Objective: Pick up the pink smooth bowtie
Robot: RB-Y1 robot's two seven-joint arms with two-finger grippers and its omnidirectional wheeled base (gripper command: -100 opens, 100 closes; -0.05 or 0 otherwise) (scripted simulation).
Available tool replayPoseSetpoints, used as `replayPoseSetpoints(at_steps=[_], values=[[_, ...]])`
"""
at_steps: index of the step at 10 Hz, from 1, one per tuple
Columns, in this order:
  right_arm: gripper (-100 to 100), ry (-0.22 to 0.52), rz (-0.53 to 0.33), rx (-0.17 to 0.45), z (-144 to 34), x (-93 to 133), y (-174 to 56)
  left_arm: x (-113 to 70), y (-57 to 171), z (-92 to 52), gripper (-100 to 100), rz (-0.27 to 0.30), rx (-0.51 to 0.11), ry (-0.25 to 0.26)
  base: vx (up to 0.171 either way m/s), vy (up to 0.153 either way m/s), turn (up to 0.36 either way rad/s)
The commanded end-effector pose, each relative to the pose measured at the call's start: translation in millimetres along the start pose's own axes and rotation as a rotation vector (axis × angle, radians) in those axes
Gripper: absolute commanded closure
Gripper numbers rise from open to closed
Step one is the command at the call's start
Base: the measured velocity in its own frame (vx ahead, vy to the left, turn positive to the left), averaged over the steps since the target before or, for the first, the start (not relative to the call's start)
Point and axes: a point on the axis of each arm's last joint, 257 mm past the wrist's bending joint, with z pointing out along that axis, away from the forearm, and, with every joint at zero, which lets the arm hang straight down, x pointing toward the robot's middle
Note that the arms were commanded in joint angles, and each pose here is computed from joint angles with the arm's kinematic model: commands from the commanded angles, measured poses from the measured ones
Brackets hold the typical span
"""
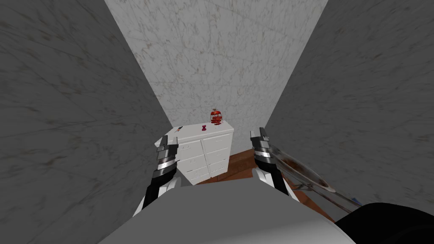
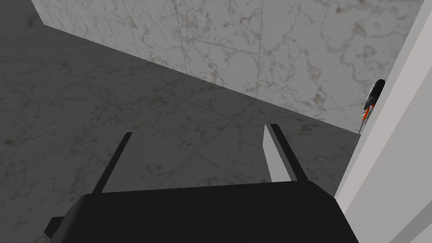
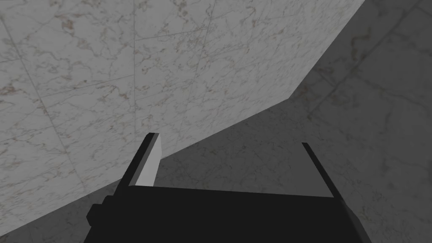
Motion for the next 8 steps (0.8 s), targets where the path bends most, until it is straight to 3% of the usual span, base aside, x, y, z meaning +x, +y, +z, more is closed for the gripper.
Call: replayPoseSetpoints(at_steps=[1, 3, 5, 8], values=[[0, 0.0, 0.0, 0.0, 0.0, 0.0, 0.0, 0.7, -1.7, 1.3, -100, 0.035, 0.01, 0.039, -0.051, -0.01, -0.051], [0, 0.0, 0.0, 0.0, 0.1, 0.1, 0.0, 0.6, -2.4, 2.1, -100, 0.068, 0.017, 0.071, -0.112, -0.03, -0.045], [0, 0.0, 0.0, 0.0, 0.1, 0.1, 0.0, -3.2, -3.5, 3.3, -100, 0.152, 0.036, 0.125, -0.102, -0.032, -0.094], [0, 0.0, 0.0, 0.0, 0.1, 0.1, 0.0, -2.3, -4.3, 4.9, -100, 0.218, 0.052, 0.193, -0.08, -0.035, -0.061]])
